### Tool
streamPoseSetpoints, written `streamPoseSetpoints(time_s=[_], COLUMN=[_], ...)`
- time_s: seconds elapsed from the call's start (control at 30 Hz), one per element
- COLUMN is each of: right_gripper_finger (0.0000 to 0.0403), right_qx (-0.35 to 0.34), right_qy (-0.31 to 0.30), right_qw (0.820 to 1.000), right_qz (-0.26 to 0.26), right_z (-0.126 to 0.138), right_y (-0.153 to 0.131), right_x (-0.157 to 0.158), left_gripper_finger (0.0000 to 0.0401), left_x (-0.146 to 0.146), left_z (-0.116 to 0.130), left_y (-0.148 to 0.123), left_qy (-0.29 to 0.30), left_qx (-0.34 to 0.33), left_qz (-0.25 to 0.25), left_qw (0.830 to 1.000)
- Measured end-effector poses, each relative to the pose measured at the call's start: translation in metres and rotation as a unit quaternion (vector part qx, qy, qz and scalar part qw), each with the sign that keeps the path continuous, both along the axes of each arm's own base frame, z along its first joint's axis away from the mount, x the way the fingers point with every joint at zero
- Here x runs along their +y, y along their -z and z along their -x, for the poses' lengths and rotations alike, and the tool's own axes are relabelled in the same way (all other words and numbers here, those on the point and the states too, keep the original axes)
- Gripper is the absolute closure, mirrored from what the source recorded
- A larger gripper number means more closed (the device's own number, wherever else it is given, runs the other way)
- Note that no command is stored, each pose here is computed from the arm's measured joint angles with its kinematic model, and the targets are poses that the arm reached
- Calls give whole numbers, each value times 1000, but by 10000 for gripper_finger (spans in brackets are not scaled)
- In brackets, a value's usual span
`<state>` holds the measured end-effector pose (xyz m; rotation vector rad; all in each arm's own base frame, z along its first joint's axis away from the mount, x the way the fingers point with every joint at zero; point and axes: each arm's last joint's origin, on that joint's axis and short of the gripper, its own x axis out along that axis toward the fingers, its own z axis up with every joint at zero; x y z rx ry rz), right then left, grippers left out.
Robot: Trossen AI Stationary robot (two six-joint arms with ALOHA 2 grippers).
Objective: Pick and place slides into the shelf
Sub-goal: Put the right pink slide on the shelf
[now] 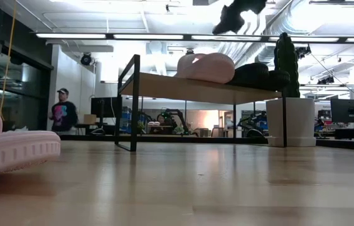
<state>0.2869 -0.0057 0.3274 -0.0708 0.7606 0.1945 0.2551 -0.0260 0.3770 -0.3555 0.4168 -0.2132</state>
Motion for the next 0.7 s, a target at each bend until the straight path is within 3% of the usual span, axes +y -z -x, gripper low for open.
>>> streamPoseSetpoints(time_s=[0.37, 0.7], right_gripper_finger=[137, 137], right_qx=[-96, -72], right_qy=[-86, -14], right_qw=[991, 995], right_qz=[31, 64], right_z=[-9, -26], right_y=[-13, 4], right_x=[38, 43], left_gripper_finger=[217, 217], left_x=[4, 5], left_z=[6, 7], left_y=[14, 17], left_qy=[-45, -59], left_qx=[76, 88], left_qz=[-48, -63], left_qw=[995, 992])
